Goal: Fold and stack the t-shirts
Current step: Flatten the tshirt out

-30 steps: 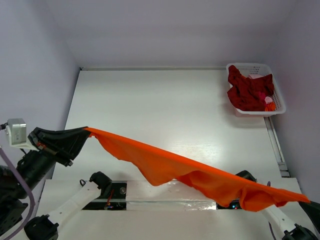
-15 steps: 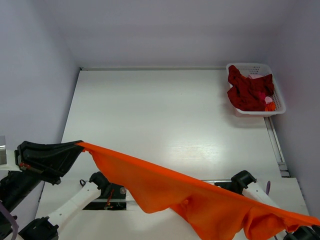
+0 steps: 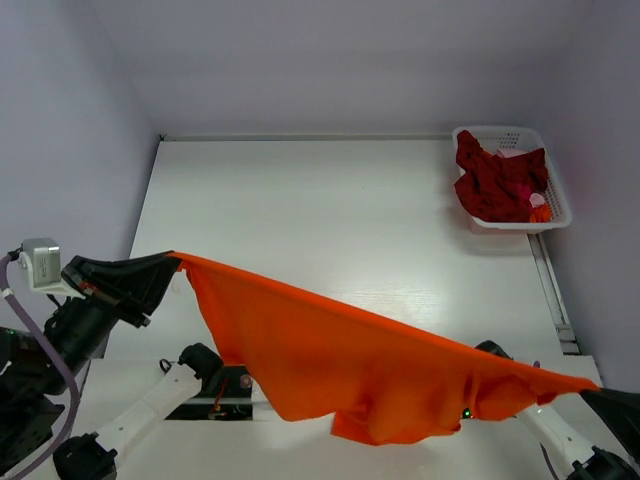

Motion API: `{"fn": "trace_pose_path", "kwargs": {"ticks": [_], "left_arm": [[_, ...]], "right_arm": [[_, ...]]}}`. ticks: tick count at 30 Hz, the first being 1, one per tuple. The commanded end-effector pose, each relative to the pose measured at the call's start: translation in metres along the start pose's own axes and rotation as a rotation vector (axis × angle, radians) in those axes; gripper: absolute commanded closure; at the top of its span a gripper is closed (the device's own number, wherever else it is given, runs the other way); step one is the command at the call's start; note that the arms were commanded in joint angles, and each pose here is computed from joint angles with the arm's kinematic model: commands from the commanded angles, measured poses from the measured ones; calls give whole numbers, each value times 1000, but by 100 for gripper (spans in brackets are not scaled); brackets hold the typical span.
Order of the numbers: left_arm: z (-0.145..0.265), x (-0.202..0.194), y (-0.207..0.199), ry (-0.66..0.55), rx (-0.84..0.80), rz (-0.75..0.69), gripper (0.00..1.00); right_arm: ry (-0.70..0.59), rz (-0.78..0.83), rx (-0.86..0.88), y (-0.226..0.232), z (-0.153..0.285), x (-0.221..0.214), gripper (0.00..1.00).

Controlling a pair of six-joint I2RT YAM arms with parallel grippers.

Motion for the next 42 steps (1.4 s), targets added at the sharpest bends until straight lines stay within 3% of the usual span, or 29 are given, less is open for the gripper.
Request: {"fn": "trace_pose_path", "kwargs": {"ticks": [1, 16, 22, 29, 42], "left_arm": [[-10, 26, 12, -248, 186, -9, 100], [-78, -14, 52, -166, 387, -10, 100], [-106, -27, 67, -153, 462, -28, 100], [-146, -35, 80, -137, 568, -52, 100], [-187, -58, 105, -118, 707, -67, 100]], "right_arm": [[-112, 45, -50, -15, -16, 14, 100], [81, 60, -78, -50, -125, -8, 100], [176, 50, -165, -78, -178, -30, 100], [236, 52, -323, -117, -239, -57, 100], [272, 44, -315, -136, -301, -68, 100]]}}
Point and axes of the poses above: each gripper's point midway between its finger pads, its own z axis back along the fingers, its own y axis along the line the jaws close on, x = y × z, the point moved 9 cm from there along z, back along the fingers, and after that the axes turned 11 degrees about z, right-handed, at the moved point
